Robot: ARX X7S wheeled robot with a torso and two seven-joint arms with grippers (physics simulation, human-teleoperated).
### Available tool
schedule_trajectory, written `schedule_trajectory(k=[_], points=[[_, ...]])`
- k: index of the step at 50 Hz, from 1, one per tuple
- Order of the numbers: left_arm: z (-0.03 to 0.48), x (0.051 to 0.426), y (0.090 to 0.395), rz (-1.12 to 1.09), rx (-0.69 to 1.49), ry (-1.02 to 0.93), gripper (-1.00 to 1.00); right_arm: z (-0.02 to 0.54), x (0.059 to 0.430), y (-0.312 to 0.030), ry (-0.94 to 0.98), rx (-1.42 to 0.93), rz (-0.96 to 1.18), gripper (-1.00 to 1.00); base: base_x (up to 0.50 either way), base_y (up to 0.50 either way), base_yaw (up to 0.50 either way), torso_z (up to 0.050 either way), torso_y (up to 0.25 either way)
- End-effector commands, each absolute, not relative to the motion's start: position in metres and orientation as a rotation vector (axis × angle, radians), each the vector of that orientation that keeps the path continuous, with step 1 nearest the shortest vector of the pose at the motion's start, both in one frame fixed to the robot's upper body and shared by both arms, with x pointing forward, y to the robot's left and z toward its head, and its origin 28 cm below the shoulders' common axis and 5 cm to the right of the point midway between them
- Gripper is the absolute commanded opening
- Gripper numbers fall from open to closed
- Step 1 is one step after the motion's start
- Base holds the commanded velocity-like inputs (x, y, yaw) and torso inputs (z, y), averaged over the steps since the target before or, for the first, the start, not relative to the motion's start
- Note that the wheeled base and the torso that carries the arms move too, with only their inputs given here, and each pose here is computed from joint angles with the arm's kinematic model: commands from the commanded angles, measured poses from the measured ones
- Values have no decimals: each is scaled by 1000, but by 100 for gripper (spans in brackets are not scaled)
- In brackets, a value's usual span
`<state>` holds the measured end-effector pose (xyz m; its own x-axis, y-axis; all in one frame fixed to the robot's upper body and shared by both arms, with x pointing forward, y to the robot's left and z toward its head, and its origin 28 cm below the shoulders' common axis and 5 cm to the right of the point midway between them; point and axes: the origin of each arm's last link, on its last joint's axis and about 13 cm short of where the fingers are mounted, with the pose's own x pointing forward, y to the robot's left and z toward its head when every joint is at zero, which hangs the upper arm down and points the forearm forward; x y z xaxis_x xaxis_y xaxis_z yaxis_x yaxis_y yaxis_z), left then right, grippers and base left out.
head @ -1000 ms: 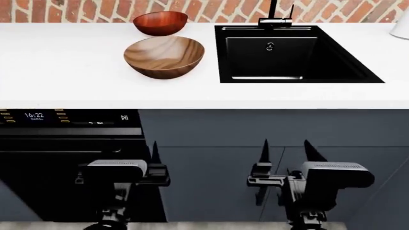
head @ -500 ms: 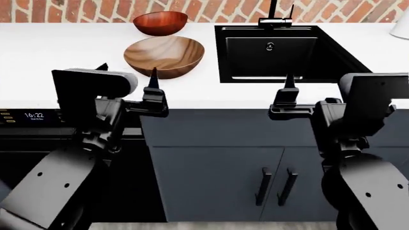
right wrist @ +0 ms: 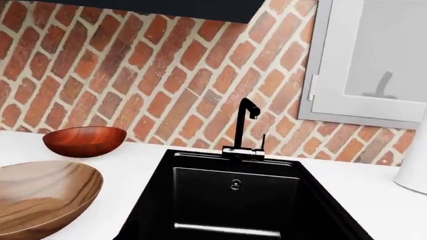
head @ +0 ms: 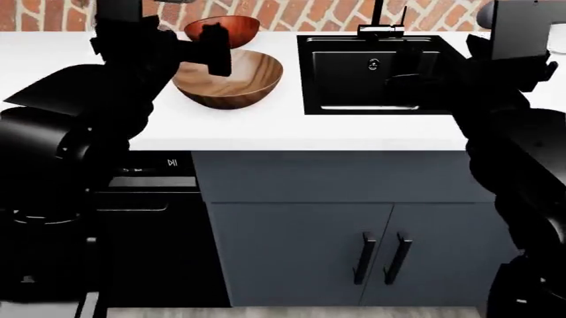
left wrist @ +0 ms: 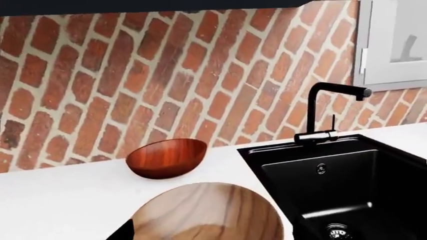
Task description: Stack the bowls in the sink.
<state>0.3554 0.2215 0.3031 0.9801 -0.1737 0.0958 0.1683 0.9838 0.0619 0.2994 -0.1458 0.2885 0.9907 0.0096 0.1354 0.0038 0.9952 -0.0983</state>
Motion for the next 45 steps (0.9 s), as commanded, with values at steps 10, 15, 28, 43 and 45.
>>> schedule_trajectory(k=[10, 15, 28, 43, 45], points=[[358, 405, 241, -175, 5, 160, 100, 328, 327, -163, 61, -85, 41, 100, 0, 0, 0, 0, 0], [359, 407, 242, -186, -4, 207, 100, 341, 336, -166, 99, -78, 45, 100, 0, 0, 0, 0, 0], [341, 402, 248, -164, -16, 297, 100, 342, 347, -166, 178, -67, 50, 100, 9, 0, 0, 0, 0], [336, 400, 252, -148, -31, 305, 100, 338, 351, -164, 200, -61, 62, 100, 246, 0, 0, 0, 0], [336, 400, 252, -147, -30, 305, 100, 338, 351, -164, 201, -62, 61, 100, 254, 0, 0, 0, 0]])
